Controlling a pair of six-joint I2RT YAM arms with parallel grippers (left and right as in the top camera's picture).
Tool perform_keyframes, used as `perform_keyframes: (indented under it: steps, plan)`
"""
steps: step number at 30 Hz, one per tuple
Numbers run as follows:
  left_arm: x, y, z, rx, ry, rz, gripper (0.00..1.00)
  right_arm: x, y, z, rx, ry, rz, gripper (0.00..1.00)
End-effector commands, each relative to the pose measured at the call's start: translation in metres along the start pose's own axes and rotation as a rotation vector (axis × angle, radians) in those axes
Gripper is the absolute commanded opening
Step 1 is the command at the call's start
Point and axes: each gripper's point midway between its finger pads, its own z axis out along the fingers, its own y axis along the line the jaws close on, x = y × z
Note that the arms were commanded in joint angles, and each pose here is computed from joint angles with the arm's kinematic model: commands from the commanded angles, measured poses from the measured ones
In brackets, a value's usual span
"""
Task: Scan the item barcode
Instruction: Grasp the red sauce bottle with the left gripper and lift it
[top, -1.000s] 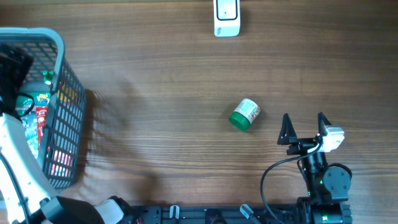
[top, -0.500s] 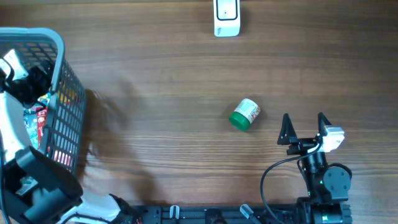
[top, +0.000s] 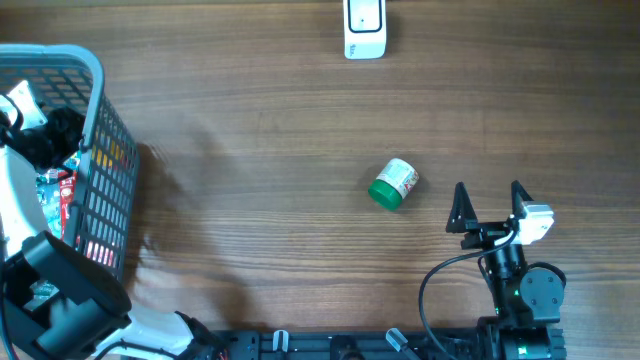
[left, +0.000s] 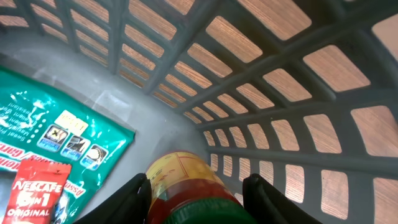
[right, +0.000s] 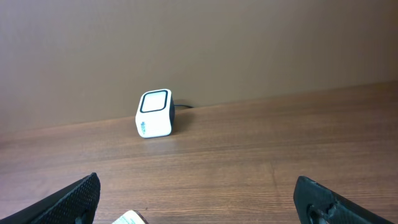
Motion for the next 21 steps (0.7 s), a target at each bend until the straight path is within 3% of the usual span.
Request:
perform_keyframes:
  steps: [1,8,15,18,21]
  plan:
    - [-0.033,-0.028,-0.05,0.031,-0.137,0.054,0.49,-0.001,0.004,0.0,-0.022,-0.005,-0.018,1.0]
    - [-0.063,-0.074,-0.154,0.036,-0.397,0.174,0.52,-0.001,0.004,0.0,-0.022,-0.005,-0.018,1.0]
    - [-0.059,-0.127,-0.274,0.06,-0.717,0.272,0.54,-0.001,0.004,0.0,-0.022,-0.005,-0.018,1.0]
    - [-0.055,-0.133,-0.298,0.039,-0.785,0.292,0.54,-0.001,0.004,0.0,-0.022,-0.005,-0.018,1.0]
    - [-0.054,-0.105,-0.286,-0.09,-0.744,0.211,0.56,-0.001,0.004,0.0,-0.022,-0.005,-0.018,1.0]
